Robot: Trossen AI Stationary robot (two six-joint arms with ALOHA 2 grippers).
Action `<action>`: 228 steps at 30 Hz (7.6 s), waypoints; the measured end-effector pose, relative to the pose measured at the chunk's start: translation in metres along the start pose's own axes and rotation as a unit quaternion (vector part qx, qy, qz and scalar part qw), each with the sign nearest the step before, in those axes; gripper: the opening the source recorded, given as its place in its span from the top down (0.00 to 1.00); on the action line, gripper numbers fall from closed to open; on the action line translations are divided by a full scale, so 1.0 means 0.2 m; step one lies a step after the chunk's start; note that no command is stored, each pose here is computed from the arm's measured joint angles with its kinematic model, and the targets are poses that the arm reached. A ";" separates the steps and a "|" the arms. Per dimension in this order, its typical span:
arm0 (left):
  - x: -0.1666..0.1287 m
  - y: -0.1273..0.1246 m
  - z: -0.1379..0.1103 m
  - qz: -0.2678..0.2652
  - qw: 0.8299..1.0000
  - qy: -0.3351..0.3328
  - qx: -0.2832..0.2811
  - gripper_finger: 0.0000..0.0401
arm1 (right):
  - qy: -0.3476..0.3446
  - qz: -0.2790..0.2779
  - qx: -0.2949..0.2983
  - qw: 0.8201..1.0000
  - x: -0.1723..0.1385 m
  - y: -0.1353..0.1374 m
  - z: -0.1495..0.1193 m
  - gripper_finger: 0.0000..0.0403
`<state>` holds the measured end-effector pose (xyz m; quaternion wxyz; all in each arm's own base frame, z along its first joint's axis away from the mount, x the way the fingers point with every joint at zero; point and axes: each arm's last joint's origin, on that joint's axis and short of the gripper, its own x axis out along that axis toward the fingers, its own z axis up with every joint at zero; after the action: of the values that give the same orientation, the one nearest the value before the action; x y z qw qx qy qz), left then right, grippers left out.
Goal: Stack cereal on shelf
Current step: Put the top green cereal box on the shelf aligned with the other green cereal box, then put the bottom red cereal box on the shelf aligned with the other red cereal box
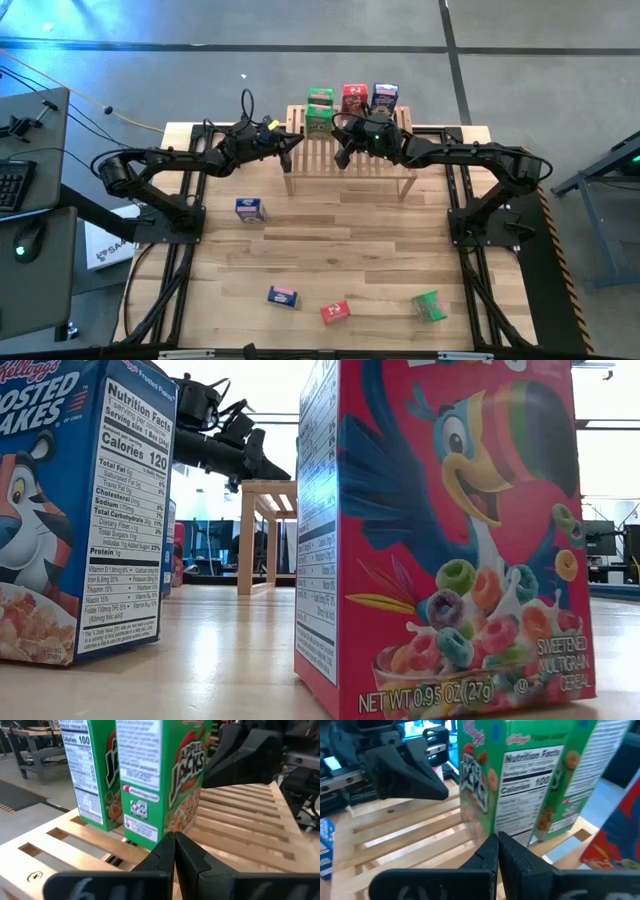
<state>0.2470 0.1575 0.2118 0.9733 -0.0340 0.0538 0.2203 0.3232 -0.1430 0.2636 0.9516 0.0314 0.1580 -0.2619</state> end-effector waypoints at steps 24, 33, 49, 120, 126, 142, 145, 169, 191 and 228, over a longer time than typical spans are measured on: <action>0.03 0.00 -0.02 -0.003 1.000 -0.021 -0.014 1.00 | -0.012 -0.017 -0.024 1.000 -0.01 -0.07 0.03 1.00; 0.03 0.00 -0.02 -0.005 1.000 -0.020 -0.009 1.00 | -0.017 0.064 -0.026 0.997 -0.02 -0.04 0.03 1.00; 0.03 0.01 -0.02 -0.002 1.000 -0.022 -0.001 1.00 | -0.021 0.022 -0.025 0.999 0.05 -0.05 0.00 1.00; 0.13 0.15 0.07 0.047 0.998 -0.046 0.007 1.00 | -0.005 0.079 -0.061 0.995 -0.13 0.23 0.12 1.00; 0.05 0.16 0.11 0.039 0.997 -0.062 0.011 1.00 | 0.000 0.019 -0.060 0.998 -0.13 0.21 0.11 0.97; 0.00 0.12 0.06 0.021 0.998 -0.051 -0.003 1.00 | -0.003 -0.043 -0.013 0.999 -0.03 -0.01 0.09 1.00; 0.00 0.12 0.08 0.021 0.998 -0.055 -0.002 1.00 | -0.002 -0.042 -0.012 0.999 -0.01 -0.02 0.08 1.00; -0.17 0.08 0.04 -0.019 0.996 -0.086 0.011 1.00 | -0.030 0.042 -0.049 0.997 -0.26 0.13 0.21 1.00; -0.27 0.04 -0.03 -0.029 0.997 -0.066 0.000 1.00 | 0.160 0.263 -0.022 0.951 -0.89 1.15 -0.20 0.37; -0.25 -0.05 -0.08 -0.065 0.998 -0.020 0.001 1.00 | 0.384 0.231 -0.179 0.876 -0.73 1.90 -0.41 0.34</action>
<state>0.2049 0.1250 0.2028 0.9866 -0.0321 0.0326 0.1568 0.3743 0.2682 0.2239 0.8392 -0.0055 0.5429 0.0311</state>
